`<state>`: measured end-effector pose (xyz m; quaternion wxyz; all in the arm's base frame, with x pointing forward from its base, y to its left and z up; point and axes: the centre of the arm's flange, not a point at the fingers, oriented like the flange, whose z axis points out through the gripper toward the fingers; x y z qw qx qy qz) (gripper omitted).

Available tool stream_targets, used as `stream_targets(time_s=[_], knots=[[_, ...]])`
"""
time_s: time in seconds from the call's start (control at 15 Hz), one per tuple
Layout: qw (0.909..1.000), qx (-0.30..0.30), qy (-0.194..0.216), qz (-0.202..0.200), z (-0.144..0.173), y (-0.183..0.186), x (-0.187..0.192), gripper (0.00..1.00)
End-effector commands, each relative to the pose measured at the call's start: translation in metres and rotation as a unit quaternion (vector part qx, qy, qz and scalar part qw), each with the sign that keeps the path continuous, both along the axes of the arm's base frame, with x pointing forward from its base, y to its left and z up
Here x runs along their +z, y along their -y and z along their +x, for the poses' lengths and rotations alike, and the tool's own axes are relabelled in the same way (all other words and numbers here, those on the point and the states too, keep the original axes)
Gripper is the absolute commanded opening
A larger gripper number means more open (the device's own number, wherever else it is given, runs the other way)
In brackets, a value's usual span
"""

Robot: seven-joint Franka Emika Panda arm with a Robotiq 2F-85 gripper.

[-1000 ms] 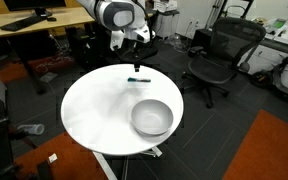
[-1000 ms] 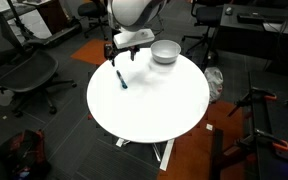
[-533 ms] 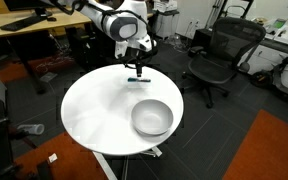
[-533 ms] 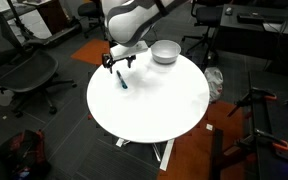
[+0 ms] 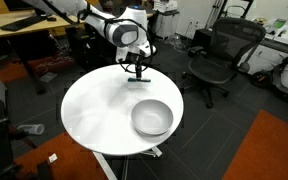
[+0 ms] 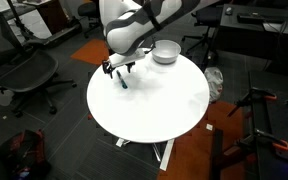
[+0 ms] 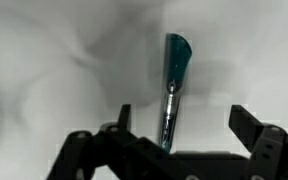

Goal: Put the green marker inside the grey bowl

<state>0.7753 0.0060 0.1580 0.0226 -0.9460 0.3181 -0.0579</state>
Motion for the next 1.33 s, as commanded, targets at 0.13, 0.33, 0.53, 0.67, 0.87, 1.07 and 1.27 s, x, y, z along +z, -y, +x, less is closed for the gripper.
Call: stream_targets(time_s=[0.13,0.33,0.53,0.67,0.87,1.07,1.27], knots=[[0.9995,-0.023,-0.018,-0.012,0.016,-0.001,-0.011,1.00],[0.9994,-0.023,-0.025,-0.011,0.016,-0.001,-0.016,0.87],[0.9991,-0.028,-0.028,-0.011,0.017,-0.001,-0.020,0.59],[0.9991,-0.029,-0.030,-0.012,0.017,0.000,-0.020,0.43],[0.9990,-0.029,-0.032,-0.013,0.018,0.001,-0.021,0.19],[0.9988,-0.026,-0.039,-0.013,0.017,0.001,-0.021,0.01],[0.9983,-0.022,-0.053,-0.013,0.002,0.004,-0.002,0.05]])
